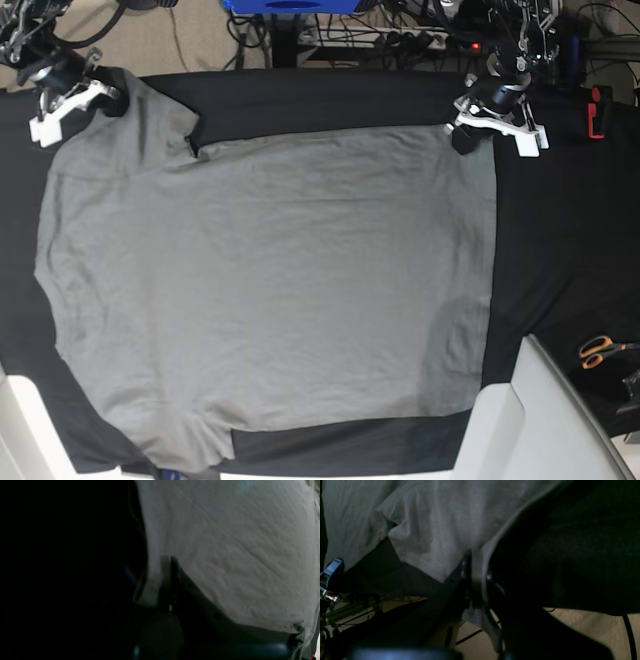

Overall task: Fold the T-shirt properly
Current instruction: 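Lift the pinched shirt edge with both grippers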

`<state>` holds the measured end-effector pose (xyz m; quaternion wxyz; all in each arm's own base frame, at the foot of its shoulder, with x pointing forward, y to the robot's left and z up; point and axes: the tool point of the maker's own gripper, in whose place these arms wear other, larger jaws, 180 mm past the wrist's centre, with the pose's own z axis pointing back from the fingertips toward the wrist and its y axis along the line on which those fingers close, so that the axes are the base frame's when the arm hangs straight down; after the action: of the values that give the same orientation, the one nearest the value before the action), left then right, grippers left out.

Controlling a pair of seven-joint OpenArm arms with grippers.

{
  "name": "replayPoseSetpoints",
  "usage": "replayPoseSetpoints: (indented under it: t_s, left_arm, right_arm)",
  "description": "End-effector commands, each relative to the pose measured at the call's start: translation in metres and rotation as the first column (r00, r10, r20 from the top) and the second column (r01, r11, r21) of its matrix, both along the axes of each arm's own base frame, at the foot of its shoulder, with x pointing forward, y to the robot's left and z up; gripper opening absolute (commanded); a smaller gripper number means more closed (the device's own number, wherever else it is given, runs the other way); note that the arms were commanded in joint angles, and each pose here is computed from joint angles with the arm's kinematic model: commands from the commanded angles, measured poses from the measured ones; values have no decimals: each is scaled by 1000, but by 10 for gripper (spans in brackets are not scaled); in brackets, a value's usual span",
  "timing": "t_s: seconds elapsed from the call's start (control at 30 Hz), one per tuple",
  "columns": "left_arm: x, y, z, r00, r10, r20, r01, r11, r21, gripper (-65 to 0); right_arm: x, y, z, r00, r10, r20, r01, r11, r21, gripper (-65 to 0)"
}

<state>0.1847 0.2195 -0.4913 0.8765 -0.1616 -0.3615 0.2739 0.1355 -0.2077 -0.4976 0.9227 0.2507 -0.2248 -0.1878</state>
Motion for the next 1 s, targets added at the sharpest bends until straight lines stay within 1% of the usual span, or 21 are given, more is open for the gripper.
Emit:
replayPoseSetpoints:
  t_s: [0.0, 0.1, 0.27, 0.37, 0.53, 0.6, 0.7, 0.77, 0.9, 0.97]
  left_arm:
    - [-1, 1, 1, 1000, -15, -10, 15, 1000, 10, -650]
    - [2, 2, 11, 1000, -24, 12, 23, 999, 23, -650]
    - [9, -7, 35, 995, -99, 24, 99, 994, 37, -650]
    - [17, -10, 48, 991, -129, 43, 127, 991, 48, -650]
    - [38, -17, 71, 982, -167, 91, 162, 985, 61, -650]
    - [47, -18, 74, 980, -178, 90, 172, 983, 62, -650]
    - [59, -3, 75, 991, -115, 66, 112, 992, 57, -650]
    - [67, -1, 76, 993, -96, 63, 93, 994, 51, -650]
    - [81, 1, 81, 992, -99, 84, 94, 994, 56, -650]
    - [84, 2, 77, 992, -94, 78, 91, 995, 47, -650]
  right_arm:
    - [5, -7, 7, 1000, 2, 27, -2, 1000, -18, -645]
    - [4, -9, 10, 999, 6, 35, -5, 1000, -30, -645]
    - [16, -18, 43, 992, 60, 115, -45, 991, -127, -645]
    - [24, -17, 54, 987, 104, 119, -85, 984, -156, -645]
    - [54, -24, 69, 977, 140, 158, -109, 976, -189, -645]
    - [69, -28, 76, 972, 151, 181, -113, 973, -203, -645]
    - [88, -38, 82, 968, 167, 187, -124, 968, -219, -645]
    - [100, -46, 81, 969, 163, 183, -123, 970, -210, -645]
    - [121, -59, 78, 974, 148, 174, -116, 977, -180, -645]
    - [129, -63, 78, 974, 140, 179, -110, 979, -171, -645]
